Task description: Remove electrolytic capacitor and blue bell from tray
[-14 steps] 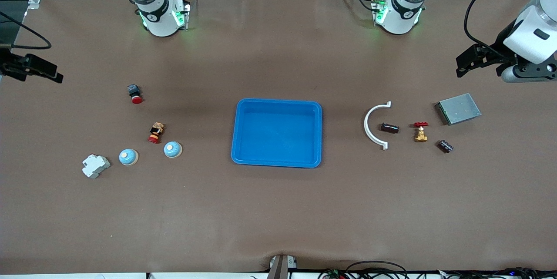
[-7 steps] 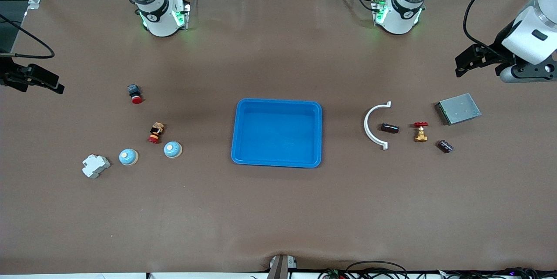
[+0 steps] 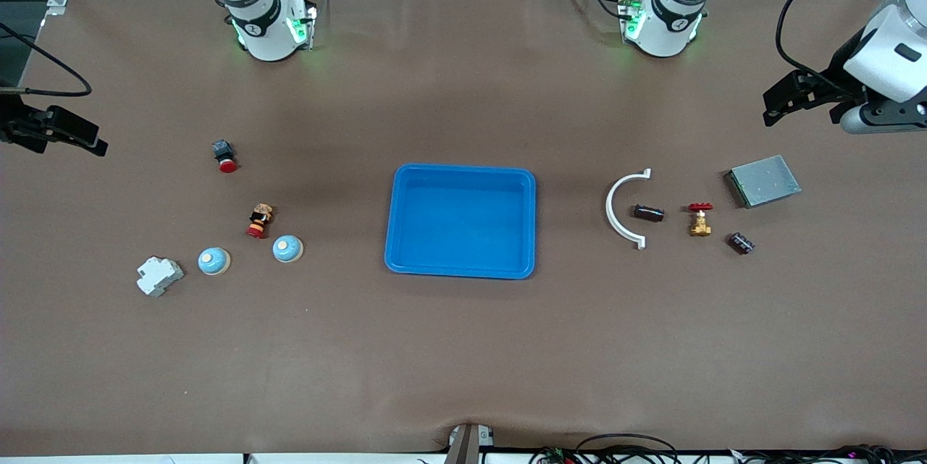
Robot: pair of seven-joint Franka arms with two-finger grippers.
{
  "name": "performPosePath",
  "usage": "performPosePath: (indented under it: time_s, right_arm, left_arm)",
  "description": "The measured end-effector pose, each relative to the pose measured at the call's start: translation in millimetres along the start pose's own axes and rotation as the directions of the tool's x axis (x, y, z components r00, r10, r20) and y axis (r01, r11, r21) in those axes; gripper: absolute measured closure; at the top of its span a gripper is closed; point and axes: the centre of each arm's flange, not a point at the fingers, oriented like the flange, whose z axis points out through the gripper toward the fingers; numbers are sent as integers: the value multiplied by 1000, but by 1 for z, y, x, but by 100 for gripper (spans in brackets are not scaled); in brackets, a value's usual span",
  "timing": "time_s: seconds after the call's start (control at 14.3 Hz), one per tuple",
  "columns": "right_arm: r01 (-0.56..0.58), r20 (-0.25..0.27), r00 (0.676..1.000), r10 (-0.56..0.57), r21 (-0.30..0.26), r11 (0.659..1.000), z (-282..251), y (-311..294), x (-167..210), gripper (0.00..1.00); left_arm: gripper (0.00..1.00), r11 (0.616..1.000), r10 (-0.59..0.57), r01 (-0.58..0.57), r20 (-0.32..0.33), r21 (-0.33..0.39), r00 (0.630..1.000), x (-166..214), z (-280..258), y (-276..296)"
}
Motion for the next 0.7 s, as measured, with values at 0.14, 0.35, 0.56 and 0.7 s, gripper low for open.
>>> performPosePath:
  time_s: [0.14, 0.35, 0.56, 0.7]
  right_arm:
    - [-4, 2, 1000, 4, 0, 1000, -2, 2, -1, 0]
    - [-11, 16, 1000, 11, 0, 1000, -3, 6, -3, 0]
    - [-17, 15, 1000, 17, 0, 1000, -4, 9, -3, 0]
    - [-18, 17, 1000, 18, 0, 1000, -4, 10, -3, 0]
  left_arm:
    - [0, 1000, 15, -15, 0, 0, 1000, 0, 0, -1]
    - [0, 1000, 18, -18, 0, 0, 1000, 0, 0, -1]
    - [0, 1000, 18, -18, -10, -1, 1000, 0, -5, -1]
    - [0, 1000, 16, -16, -15, -2, 1000, 0, -7, -2]
